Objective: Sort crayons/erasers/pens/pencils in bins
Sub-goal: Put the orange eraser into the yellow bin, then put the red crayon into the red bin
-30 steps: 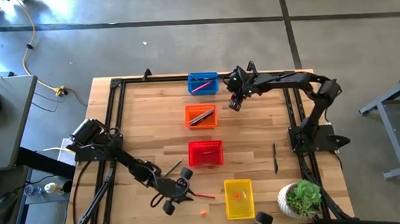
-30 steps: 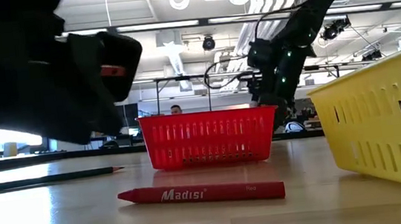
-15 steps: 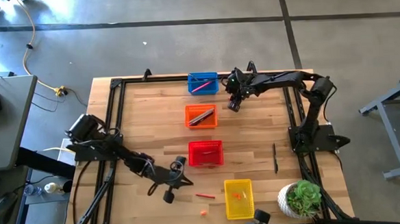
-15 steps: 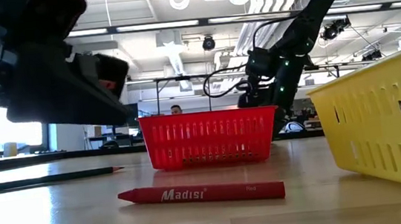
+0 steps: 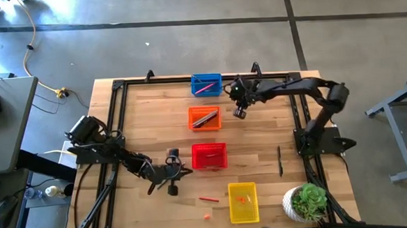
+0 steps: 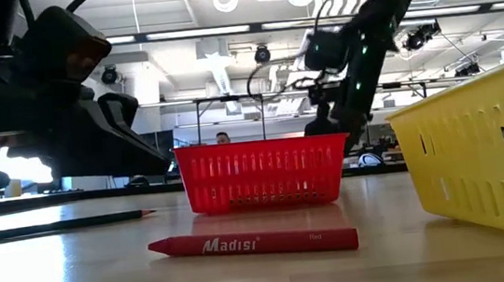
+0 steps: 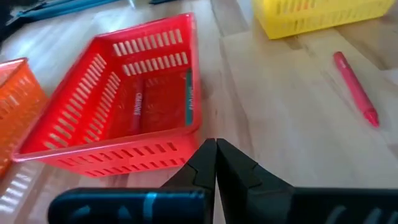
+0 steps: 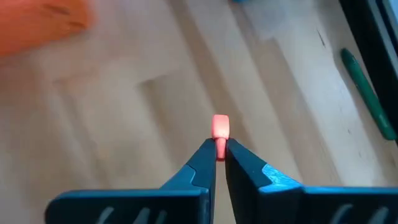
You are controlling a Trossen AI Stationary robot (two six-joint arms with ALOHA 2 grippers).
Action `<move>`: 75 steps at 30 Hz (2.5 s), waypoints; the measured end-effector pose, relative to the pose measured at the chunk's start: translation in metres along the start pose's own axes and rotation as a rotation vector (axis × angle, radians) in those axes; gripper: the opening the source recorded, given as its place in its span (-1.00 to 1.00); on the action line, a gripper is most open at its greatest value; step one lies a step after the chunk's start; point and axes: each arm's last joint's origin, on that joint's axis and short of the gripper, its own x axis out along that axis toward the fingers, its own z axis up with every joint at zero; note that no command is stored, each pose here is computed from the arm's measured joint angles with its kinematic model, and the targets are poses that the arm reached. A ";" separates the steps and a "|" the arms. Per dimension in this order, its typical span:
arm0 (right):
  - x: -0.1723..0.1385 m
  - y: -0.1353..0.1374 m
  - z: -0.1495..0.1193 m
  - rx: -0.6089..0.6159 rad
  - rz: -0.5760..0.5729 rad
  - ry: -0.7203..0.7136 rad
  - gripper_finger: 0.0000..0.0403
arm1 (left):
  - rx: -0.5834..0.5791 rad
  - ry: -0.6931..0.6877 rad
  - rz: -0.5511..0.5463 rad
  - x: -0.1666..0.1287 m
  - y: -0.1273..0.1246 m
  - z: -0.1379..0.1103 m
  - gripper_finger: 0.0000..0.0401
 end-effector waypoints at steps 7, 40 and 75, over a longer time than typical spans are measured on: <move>-0.052 0.058 -0.005 -0.048 -0.010 0.003 -0.96 | -0.002 0.000 0.001 0.000 0.001 0.000 -1.00; -0.142 0.343 -0.076 -0.397 0.311 0.043 -0.96 | 0.023 -0.002 -0.039 0.001 -0.001 0.000 -1.00; -0.143 0.358 -0.078 -0.355 0.350 0.044 -0.12 | 0.060 0.027 -0.311 0.012 -0.057 0.072 -0.74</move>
